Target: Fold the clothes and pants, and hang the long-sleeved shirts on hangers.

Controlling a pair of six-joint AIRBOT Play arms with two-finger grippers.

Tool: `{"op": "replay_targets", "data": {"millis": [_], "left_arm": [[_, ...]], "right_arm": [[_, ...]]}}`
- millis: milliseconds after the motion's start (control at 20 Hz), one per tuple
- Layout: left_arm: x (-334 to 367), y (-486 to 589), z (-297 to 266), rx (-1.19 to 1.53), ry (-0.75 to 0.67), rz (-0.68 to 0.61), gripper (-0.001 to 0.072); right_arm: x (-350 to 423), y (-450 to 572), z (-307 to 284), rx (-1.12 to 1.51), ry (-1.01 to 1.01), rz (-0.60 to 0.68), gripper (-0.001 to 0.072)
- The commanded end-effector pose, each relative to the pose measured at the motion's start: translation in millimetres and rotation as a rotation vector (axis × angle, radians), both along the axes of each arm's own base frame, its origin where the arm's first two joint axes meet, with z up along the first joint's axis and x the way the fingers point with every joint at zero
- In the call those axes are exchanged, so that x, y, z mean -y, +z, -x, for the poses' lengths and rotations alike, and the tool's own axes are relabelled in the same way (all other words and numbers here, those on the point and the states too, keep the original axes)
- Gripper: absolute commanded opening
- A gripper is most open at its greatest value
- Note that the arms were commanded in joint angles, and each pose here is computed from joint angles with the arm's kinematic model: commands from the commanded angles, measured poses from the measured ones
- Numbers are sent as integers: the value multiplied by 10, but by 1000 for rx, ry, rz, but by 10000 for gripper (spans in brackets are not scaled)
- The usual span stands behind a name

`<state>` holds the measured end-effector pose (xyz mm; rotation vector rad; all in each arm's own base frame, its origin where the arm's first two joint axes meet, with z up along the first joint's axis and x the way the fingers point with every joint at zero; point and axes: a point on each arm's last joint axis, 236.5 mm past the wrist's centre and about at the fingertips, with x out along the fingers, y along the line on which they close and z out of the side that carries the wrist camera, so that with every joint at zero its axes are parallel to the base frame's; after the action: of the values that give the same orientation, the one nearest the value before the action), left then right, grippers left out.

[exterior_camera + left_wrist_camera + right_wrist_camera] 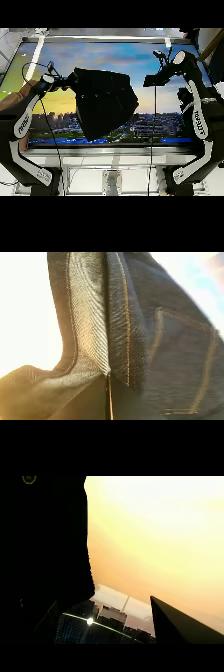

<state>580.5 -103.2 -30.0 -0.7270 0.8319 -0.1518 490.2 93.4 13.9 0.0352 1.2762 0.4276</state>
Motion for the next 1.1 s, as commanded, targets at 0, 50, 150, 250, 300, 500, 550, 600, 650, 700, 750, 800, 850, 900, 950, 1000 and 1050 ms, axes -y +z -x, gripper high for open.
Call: {"op": "replay_targets", "data": {"millis": [0,50,150,250,300,500,550,600,650,700,750,800,850,900,950,1000,1050], "left_arm": [[116,203,-168,68,-24,-13,228],[56,239,-159,69,-32,-26,555],[-262,289,8,22,-76,-82,565],[-684,317,347,-81,-130,-126,566],[-904,313,601,-156,-156,-137,566],[-1288,159,1755,-340,-159,-119,566],[-1247,101,2011,-342,-137,-112,566],[-1179,19,2282,-345,-110,-115,565],[-1054,-35,2483,-331,-91,-105,565],[-889,-81,2645,-308,-74,-80,565],[-706,-122,2770,-289,-71,-47,566],[-479,-191,2928,-295,-86,-1,565],[-277,-275,3090,-326,-103,46,565],[-107,-385,3251,-368,-117,80,565],[-2,-484,3348,-392,-128,87,545],[49,-548,3375,-392,-136,72,537],[89,-566,3358,-384,-140,60,536]], "right_arm": [[24,23,-117,48,-17,5,624],[81,21,-119,49,-21,23,624],[232,46,-48,16,-25,60,624],[454,96,108,-52,-35,82,624],[578,121,196,-86,-53,76,624],[723,227,556,-171,-106,-37,624],[676,226,640,-162,-111,-77,623],[614,207,712,-145,-124,-107,624],[562,158,773,-121,-151,-129,624],[488,94,823,-98,-179,-160,624],[413,45,856,-76,-200,-197,624],[348,-11,892,-62,-219,-231,624],[291,-51,916,-60,-233,-262,624],[211,-83,962,-72,-226,-298,624],[154,-93,981,-77,-218,-324,624],[128,-82,978,-78,-221,-339,624],[117,-64,960,-67,-217,-346,624]]}}
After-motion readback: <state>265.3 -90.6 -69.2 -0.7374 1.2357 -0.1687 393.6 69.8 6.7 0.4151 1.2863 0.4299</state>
